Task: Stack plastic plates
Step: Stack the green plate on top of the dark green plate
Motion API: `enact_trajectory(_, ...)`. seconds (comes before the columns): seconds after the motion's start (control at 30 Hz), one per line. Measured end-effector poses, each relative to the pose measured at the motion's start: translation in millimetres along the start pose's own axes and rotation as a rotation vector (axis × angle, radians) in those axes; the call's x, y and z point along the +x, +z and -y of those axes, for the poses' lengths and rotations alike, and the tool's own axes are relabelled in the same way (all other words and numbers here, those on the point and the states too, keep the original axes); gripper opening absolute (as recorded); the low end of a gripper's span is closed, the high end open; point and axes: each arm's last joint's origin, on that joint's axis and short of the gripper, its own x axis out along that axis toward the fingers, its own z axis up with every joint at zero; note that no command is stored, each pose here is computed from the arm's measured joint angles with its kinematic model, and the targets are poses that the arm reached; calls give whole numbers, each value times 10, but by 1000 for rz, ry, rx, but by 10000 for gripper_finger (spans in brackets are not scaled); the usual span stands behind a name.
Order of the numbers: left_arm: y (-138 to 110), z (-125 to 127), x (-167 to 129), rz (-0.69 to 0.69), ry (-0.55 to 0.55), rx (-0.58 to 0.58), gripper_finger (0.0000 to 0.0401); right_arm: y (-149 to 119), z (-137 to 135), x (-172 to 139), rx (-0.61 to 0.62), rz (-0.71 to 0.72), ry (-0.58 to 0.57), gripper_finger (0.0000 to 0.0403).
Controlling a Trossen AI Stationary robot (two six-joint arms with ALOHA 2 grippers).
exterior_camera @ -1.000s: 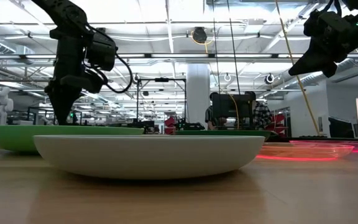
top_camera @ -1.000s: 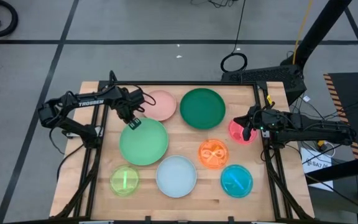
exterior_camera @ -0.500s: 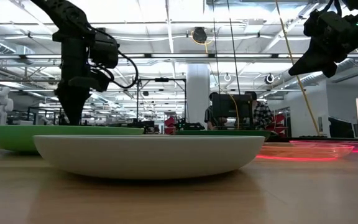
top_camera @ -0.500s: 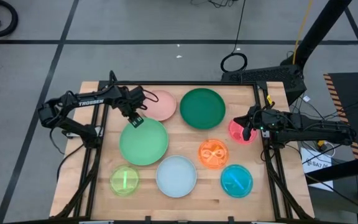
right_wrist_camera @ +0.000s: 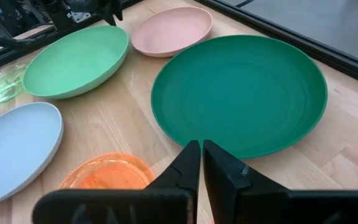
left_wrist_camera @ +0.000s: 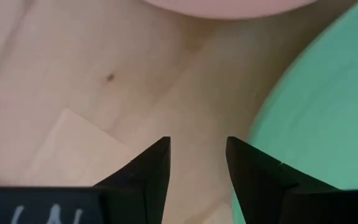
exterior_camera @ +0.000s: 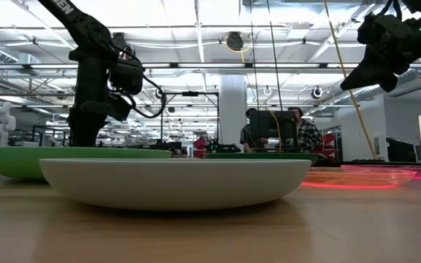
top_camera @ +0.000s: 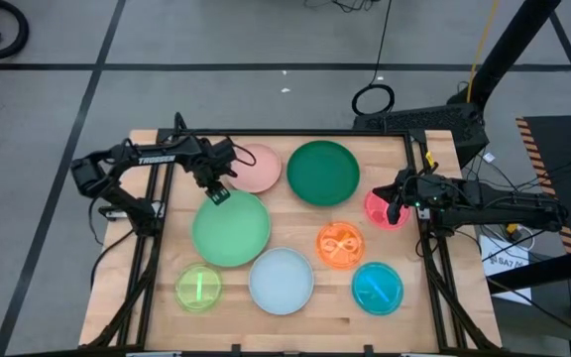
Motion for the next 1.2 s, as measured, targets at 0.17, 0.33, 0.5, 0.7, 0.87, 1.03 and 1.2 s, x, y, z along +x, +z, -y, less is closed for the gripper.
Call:
enact_trajectory(0.17, -18, 6, -6, -16, -24, 9, 163, 0, 0, 0, 0, 0, 0, 15)
enact_trajectory(0.33, -69, -7, -125, -57, -6, 31, 163, 0, 0, 0, 0, 0, 0, 15)
enact_trajectory(0.5, -84, 81, -180, -56, -63, 68, 163, 0, 0, 0, 0, 1, -1, 15)
enact_trajectory(0.7, -95, 230, -178, -53, -153, 167, 163, 0, 0, 0, 0, 1, 0, 15)
enact_trajectory(0.87, -58, 261, -136, 3, -109, 150, 163, 0, 0, 0, 6, 0, -1, 15)
enact_trajectory(1.03, -53, 247, -86, 30, -68, 148, 163, -6, 3, 1, 13, -7, -4, 15)
enact_trajectory(1.2, -62, 256, -40, 41, -68, 147, 163, -6, 3, 1, 13, -7, -4, 15)
